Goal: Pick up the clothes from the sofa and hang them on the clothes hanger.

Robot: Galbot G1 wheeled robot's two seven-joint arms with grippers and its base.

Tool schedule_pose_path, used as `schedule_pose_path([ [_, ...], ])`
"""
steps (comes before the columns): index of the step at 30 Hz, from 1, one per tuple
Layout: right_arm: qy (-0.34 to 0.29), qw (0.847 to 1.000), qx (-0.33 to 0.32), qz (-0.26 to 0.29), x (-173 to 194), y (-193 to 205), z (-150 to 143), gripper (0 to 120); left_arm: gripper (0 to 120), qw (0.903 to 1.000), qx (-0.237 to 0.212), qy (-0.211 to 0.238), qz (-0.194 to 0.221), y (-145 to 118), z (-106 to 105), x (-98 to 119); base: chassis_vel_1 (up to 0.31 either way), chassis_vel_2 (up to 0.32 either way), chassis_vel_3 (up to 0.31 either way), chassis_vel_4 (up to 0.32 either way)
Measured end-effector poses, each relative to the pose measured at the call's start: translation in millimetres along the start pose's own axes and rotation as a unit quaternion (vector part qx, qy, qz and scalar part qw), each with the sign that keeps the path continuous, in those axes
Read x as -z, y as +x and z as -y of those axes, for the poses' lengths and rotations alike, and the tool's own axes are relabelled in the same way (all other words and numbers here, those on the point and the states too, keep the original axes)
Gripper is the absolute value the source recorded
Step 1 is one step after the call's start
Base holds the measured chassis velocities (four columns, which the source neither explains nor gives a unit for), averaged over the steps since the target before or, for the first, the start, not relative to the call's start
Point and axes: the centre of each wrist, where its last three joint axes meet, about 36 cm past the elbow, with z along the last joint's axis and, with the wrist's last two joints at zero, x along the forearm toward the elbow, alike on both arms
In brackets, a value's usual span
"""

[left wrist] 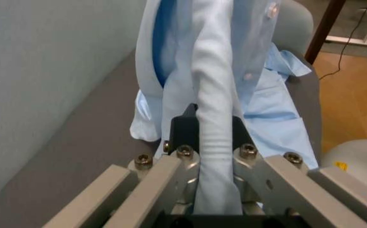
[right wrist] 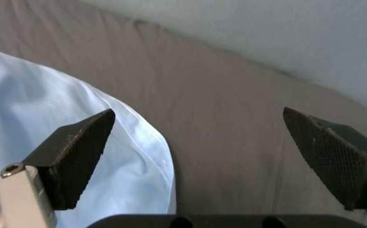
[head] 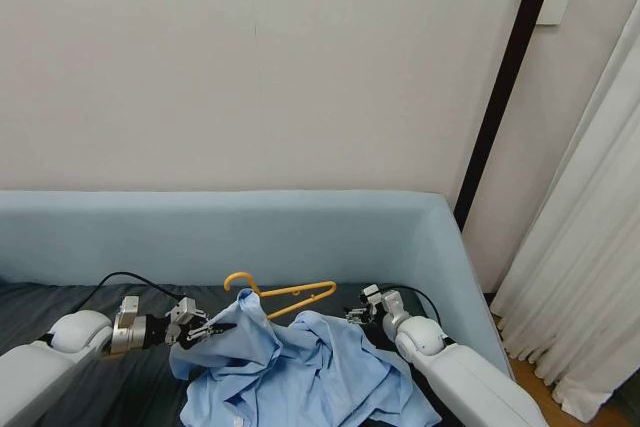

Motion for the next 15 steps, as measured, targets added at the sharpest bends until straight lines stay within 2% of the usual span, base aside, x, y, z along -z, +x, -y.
schedule_pose_path([
  [2, 0.010, 1.000, 0.004, -0.014, -4.3, -12.3, 5.4, 100, 1, 1.0000, -0.003, -0.001, -0.004, 4.3, -0.6, 0.7, 0.000, 0.000, 0.000, 0.000],
  [7, 0.009, 1.000, 0.012, -0.023, -9.2, -28.8, -3.7, 100, 1, 1.0000, -0.008, -0.004, -0.005, 8.4, -0.8, 4.0, 0.000, 0.000, 0.000, 0.000],
  [15, 0.012, 0.999, 0.024, -0.037, -14.3, -39.5, -12.5, 100, 1, 0.9999, -0.009, -0.005, 0.004, 11.3, -1.3, 8.9, 0.000, 0.000, 0.000, 0.000],
])
